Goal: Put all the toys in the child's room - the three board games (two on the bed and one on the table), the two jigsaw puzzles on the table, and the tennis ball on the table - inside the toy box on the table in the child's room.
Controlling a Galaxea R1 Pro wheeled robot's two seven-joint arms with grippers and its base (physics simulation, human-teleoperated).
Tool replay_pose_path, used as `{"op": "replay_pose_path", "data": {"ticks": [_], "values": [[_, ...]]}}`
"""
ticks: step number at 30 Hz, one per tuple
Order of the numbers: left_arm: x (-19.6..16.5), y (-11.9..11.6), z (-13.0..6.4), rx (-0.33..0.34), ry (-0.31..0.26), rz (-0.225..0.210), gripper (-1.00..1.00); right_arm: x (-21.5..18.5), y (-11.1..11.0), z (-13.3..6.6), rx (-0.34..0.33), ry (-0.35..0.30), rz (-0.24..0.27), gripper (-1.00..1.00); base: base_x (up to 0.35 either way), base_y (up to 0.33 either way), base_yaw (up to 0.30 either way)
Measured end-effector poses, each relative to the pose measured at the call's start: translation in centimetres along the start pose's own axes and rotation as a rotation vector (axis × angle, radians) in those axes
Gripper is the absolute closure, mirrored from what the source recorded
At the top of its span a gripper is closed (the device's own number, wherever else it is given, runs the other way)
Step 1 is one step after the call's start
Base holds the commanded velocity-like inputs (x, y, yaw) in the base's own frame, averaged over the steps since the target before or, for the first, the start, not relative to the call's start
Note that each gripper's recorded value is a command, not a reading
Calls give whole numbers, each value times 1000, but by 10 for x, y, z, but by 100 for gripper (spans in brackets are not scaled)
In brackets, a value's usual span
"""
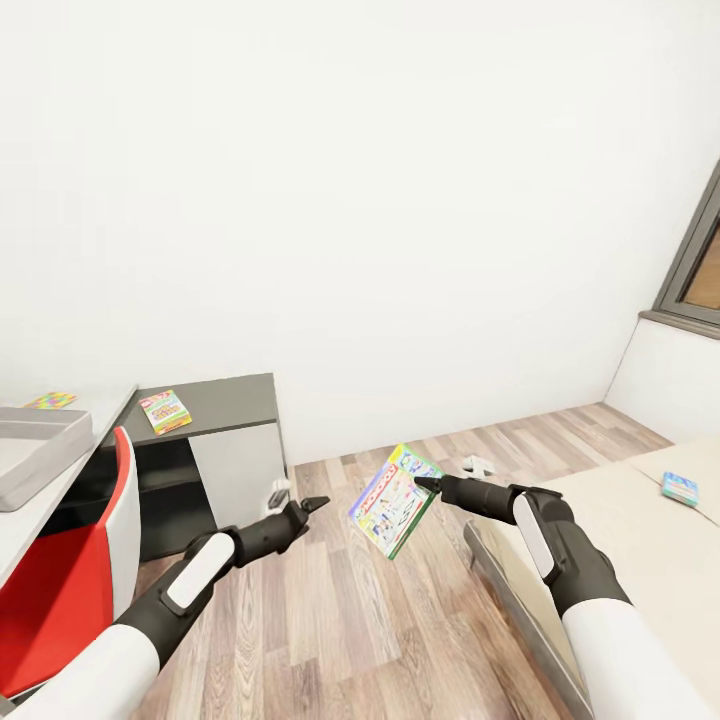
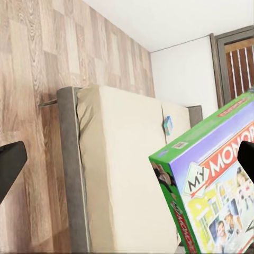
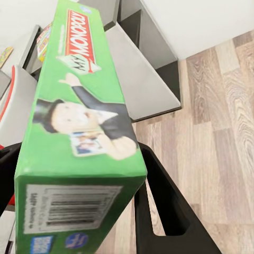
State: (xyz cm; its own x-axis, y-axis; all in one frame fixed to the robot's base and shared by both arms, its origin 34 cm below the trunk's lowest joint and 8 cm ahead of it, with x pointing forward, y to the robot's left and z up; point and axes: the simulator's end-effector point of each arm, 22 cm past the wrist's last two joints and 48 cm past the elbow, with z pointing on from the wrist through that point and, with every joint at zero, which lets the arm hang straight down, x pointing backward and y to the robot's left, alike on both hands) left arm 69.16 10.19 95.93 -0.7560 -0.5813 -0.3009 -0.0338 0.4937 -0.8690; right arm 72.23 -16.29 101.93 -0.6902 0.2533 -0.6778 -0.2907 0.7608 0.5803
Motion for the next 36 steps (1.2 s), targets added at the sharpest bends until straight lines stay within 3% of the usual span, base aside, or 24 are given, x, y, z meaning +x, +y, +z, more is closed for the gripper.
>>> {"op": "replay_pose_path", "data": {"ticks": [13, 36], "values": [[4, 9, -1, -18, 13, -13, -100, 0, 1, 0, -3, 0, 1, 100, 70, -6, 0], [-24, 30, -23, -58, -21, 17, -100, 2, 0, -1, 1, 5, 3, 100, 314, -20, 0]]}}
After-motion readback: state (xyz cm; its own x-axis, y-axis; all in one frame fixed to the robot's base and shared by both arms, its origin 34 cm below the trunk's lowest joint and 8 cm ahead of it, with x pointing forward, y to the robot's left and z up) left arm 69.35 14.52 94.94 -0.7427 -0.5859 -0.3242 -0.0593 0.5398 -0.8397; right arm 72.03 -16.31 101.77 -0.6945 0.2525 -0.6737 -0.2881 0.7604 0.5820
